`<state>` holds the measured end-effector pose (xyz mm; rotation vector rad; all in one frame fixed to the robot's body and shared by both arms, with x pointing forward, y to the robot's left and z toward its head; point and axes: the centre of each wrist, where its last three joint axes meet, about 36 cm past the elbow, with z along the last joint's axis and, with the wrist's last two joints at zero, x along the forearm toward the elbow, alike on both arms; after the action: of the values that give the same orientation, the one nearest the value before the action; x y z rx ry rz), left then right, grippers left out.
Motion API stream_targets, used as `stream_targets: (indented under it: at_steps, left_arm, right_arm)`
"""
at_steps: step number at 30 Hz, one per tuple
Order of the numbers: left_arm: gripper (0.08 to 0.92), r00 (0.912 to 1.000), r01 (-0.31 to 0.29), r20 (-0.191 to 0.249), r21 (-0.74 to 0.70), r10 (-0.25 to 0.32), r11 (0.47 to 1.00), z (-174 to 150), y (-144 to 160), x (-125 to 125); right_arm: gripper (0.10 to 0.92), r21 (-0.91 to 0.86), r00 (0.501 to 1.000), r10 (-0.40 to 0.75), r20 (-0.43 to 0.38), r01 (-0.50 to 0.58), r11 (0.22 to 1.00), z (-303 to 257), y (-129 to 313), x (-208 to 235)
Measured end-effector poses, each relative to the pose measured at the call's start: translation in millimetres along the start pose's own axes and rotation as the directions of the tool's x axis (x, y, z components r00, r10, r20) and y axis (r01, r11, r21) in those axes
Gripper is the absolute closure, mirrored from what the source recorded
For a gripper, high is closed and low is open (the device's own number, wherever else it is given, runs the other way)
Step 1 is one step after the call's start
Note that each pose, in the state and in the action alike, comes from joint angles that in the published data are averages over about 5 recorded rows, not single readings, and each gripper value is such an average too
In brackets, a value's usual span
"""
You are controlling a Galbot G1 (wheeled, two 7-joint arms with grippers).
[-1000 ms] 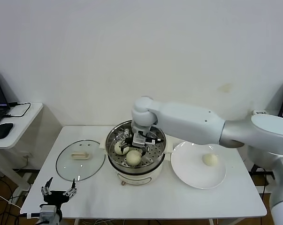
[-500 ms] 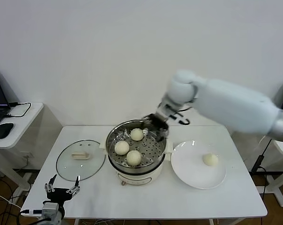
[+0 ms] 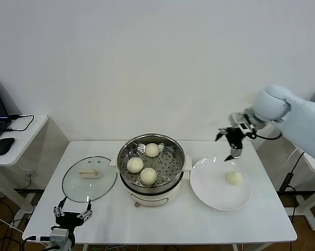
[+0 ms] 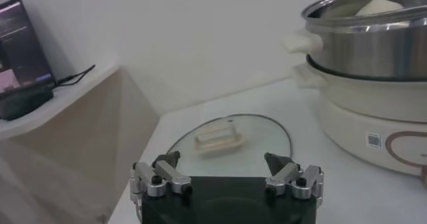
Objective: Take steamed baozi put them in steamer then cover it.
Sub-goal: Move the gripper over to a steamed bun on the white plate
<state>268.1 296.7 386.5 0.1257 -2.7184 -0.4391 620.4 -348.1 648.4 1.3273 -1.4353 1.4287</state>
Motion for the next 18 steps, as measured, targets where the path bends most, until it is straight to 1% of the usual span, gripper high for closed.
stream_targets:
  at_steps: [10, 18]
  left_arm:
    - [0.177, 0.9996, 0.002, -0.030, -0.011, -0.002, 1.000, 9, -1, 0]
    - [0.177, 0.9992, -0.003, -0.040, -0.012, 0.003, 1.000, 11, -5, -2]
  right_arm:
    - [0.200, -0.132, 0.995, -0.036, -0.097, 0.023, 0.991, 58, 25, -62]
    - [0.200, -0.183, 0.992, -0.059, -0.114, 0.037, 0.982, 76, 33, -108]
